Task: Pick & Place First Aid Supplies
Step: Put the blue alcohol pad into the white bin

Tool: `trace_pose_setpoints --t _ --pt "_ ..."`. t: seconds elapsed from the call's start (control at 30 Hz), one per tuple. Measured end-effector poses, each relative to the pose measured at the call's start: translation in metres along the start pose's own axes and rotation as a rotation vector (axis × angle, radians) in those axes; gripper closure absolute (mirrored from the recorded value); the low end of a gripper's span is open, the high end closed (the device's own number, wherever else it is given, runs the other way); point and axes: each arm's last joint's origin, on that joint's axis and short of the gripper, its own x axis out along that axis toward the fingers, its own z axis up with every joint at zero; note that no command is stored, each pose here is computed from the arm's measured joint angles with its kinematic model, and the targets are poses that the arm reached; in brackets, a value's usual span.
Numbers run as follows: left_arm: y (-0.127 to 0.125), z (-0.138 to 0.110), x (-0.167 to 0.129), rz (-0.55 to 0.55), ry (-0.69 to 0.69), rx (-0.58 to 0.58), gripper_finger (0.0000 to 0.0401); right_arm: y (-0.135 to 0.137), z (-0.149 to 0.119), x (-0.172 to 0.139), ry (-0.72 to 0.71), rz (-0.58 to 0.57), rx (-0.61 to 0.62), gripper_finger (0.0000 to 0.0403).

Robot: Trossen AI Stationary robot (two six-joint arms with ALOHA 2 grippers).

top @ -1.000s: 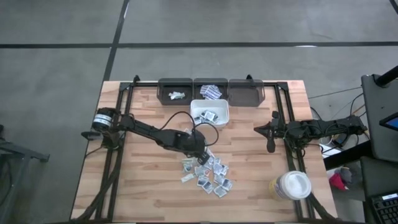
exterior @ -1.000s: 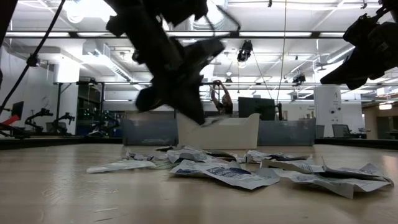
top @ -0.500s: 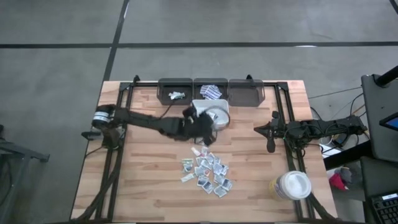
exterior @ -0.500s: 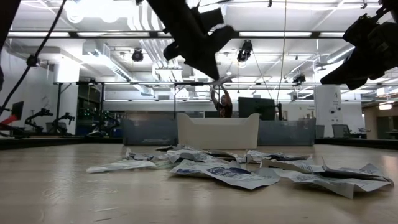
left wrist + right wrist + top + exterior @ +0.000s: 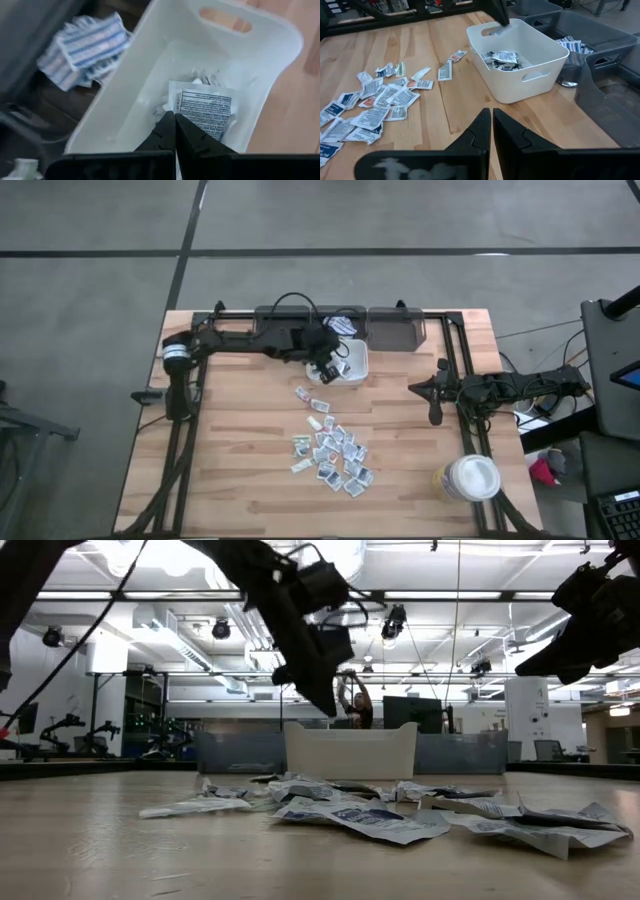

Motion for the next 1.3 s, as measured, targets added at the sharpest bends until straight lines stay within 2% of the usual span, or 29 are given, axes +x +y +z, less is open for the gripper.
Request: trace_pose_setpoints --t 0.33,0.53,0.77,0.93,1.03,1.13,1.2,1.3 --pt "0.002 -0.012 0.030 -0.010 0.082 0.045 0.0401 0.000 0.000 0.000 0.000 -0.001 0.000 0.0385" --pt "0.002 -0.013 0.036 -0.011 0.089 0.104 0.0394 0.000 0.000 0.000 0.000 -0.001 0.000 0.0385" --pt "0.002 -0.006 0.029 -0.014 0.060 0.103 0.0329 0.000 0.000 0.000 0.000 -0.001 0.000 0.0385" --pt "0.001 0.010 0.007 -0.024 0.030 0.005 0.0296 0.000 0.000 0.000 -0.001 -0.001 0.000 0.0385" --pt "-0.005 0.015 -0.009 -0.083 0.068 -0.090 0.0291 0.000 0.000 0.000 0.001 -0.002 0.000 0.0385" --pt "-0.017 0.013 -0.020 -0.190 0.134 -0.124 0.0291 0.000 0.000 0.000 0.004 -0.003 -0.002 0.0385" --pt "-0.031 0.009 -0.023 -0.263 0.169 -0.123 0.0291 0.000 0.000 0.000 0.004 -0.002 -0.003 0.0385" --pt "-0.053 0.000 -0.028 -0.330 0.212 -0.060 0.0291 0.000 0.000 0.000 0.004 -0.002 -0.003 0.0385"
